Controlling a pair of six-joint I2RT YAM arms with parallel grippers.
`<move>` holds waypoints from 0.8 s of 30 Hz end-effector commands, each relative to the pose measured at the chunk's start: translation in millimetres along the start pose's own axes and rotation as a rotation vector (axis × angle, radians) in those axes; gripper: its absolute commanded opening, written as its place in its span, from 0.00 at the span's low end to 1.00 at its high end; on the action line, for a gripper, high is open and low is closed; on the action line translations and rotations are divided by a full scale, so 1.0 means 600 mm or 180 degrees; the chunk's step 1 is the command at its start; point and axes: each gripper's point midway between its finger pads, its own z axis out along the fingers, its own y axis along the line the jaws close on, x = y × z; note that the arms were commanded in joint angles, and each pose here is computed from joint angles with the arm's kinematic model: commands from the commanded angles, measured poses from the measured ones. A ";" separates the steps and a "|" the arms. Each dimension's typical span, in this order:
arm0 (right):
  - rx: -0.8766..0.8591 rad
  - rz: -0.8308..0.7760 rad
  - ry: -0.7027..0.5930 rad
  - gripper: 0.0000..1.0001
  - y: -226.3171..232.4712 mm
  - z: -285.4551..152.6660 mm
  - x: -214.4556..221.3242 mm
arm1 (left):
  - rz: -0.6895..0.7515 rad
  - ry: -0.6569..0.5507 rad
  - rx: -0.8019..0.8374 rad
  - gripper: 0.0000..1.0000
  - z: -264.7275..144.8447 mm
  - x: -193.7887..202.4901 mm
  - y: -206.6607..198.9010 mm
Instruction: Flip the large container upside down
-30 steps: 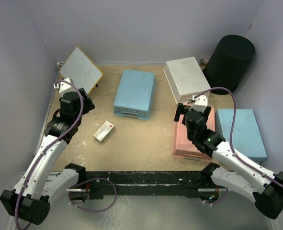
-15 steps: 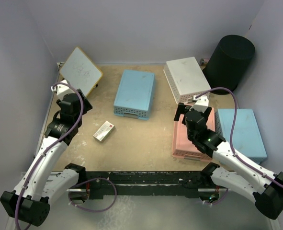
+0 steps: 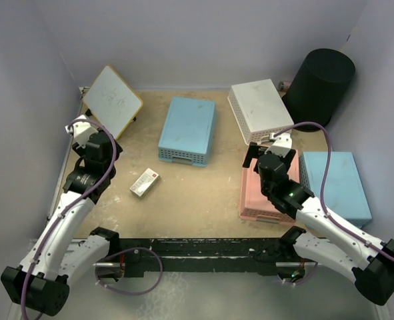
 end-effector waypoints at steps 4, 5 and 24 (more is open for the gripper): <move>0.0070 0.0195 -0.0154 1.00 -0.001 -0.003 -0.035 | 0.0027 -0.0127 0.0243 0.57 -0.016 -0.018 -0.008; 0.0071 0.0193 -0.0151 1.00 -0.001 -0.002 -0.034 | 0.0043 -0.0125 0.0288 0.57 -0.019 -0.019 -0.011; 0.0039 0.0181 -0.0127 1.00 0.002 -0.002 -0.030 | 0.0173 -0.0030 0.1178 0.57 -0.055 -0.014 -0.075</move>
